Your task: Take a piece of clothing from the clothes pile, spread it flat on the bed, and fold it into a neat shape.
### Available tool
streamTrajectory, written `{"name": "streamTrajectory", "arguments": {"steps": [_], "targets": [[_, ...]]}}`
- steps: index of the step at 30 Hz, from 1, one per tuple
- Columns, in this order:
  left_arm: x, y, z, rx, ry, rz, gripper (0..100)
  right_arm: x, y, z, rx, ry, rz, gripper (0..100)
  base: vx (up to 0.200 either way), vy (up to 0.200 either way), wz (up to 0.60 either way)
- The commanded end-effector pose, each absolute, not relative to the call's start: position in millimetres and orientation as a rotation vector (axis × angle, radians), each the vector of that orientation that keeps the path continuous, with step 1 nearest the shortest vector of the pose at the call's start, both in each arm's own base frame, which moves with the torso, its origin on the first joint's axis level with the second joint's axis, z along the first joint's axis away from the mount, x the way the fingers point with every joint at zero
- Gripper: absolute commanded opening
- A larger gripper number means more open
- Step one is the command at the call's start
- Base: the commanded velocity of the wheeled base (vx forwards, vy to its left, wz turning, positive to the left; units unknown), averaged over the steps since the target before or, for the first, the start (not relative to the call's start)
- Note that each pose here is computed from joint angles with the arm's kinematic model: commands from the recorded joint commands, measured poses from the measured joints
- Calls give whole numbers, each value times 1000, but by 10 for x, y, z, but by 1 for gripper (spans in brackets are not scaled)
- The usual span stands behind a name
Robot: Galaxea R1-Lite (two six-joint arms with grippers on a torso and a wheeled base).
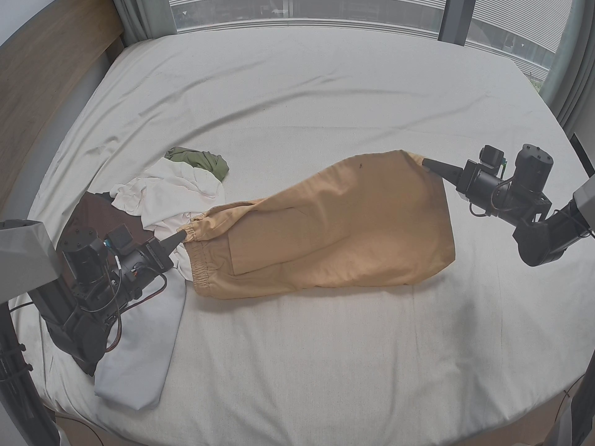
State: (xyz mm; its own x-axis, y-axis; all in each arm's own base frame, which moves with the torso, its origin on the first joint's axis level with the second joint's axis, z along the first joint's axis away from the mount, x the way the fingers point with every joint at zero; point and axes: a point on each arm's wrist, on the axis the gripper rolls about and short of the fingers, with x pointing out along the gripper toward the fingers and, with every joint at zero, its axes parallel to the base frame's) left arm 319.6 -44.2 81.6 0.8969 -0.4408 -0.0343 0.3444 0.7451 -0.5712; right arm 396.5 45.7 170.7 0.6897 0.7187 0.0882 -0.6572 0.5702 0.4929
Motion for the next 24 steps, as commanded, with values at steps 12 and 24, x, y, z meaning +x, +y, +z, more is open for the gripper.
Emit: {"name": "streamTrajectory", "arguments": {"steps": [12,24], "targets": [[3407,-487,695,-596,151,-375,0,4193,330,1556,534,140,771,0,0,0,0],[3466,-493,709,-597,133,-378,0,4274,326,1468,537,147,765,0,0,0,0]]}}
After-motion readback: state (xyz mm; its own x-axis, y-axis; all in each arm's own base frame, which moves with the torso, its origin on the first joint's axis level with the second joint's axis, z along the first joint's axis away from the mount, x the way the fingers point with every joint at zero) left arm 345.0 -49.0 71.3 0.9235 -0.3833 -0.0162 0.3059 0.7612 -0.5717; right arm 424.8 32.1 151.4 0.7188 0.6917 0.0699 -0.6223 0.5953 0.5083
